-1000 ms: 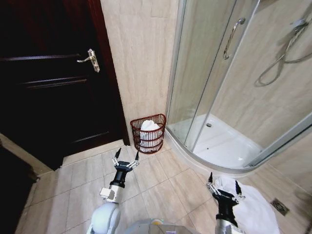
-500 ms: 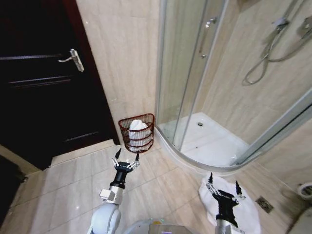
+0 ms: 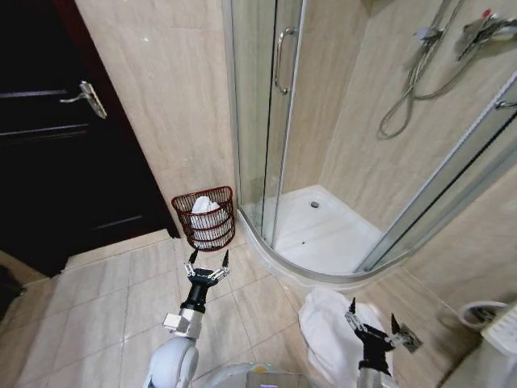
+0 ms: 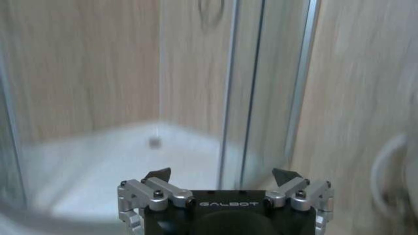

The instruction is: Discard the used towel into the hamper.

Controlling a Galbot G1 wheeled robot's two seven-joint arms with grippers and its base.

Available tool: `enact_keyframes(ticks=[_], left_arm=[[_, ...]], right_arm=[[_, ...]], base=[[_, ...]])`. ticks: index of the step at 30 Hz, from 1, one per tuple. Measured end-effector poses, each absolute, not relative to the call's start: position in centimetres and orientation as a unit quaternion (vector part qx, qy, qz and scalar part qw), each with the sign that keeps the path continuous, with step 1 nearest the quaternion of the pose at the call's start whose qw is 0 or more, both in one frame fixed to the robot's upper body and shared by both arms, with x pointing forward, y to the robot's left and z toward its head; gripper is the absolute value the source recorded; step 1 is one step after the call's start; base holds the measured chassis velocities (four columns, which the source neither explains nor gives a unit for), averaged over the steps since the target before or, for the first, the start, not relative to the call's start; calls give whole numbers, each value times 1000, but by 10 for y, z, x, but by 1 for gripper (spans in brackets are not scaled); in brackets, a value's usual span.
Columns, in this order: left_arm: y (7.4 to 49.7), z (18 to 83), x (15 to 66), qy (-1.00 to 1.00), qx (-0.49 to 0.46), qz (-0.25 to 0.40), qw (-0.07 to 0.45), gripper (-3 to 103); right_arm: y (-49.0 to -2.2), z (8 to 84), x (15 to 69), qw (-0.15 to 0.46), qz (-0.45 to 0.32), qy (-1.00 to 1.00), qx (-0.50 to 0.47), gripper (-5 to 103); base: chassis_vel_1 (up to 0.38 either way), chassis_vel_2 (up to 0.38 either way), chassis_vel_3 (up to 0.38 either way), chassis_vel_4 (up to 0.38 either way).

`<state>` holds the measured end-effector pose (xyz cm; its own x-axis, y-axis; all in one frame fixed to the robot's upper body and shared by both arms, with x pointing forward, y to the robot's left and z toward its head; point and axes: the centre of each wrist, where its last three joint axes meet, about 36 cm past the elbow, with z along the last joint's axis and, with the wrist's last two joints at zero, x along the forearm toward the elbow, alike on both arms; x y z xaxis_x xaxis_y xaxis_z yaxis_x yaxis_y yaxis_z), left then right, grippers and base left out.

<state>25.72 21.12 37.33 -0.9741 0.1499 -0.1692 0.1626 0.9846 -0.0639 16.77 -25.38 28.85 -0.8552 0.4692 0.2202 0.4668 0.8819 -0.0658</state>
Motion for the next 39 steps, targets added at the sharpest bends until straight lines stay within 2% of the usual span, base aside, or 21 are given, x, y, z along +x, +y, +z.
enact_keyframes(ticks=[4, 5, 8, 12, 20, 39], left_arm=[[206, 373, 257, 992, 85, -43, 82, 100], [206, 373, 257, 992, 85, -43, 82, 100], [204, 373, 257, 992, 89, -43, 81, 100], [205, 373, 258, 992, 93, -41, 81, 100], [205, 376, 260, 991, 98, -38, 81, 100], [205, 370, 259, 991, 108, -36, 71, 100]], right_arm=[[-281, 230, 164, 219, -48, -951, -212, 100], [-281, 230, 164, 219, -48, -951, -212, 100], [-295, 188, 168, 271, -78, -941, -186, 100], [-304, 168, 184, 291, -97, -939, -154, 100], [-315, 163, 218, 315, -105, -930, -157, 100], [-305, 180, 196, 269, -63, -945, -172, 100]], base=[[61, 68, -101, -17], [39, 85, -99, -39], [-8, 22, -60, -9], [0, 0, 0, 0], [0, 0, 0, 0], [0, 0, 0, 0]])
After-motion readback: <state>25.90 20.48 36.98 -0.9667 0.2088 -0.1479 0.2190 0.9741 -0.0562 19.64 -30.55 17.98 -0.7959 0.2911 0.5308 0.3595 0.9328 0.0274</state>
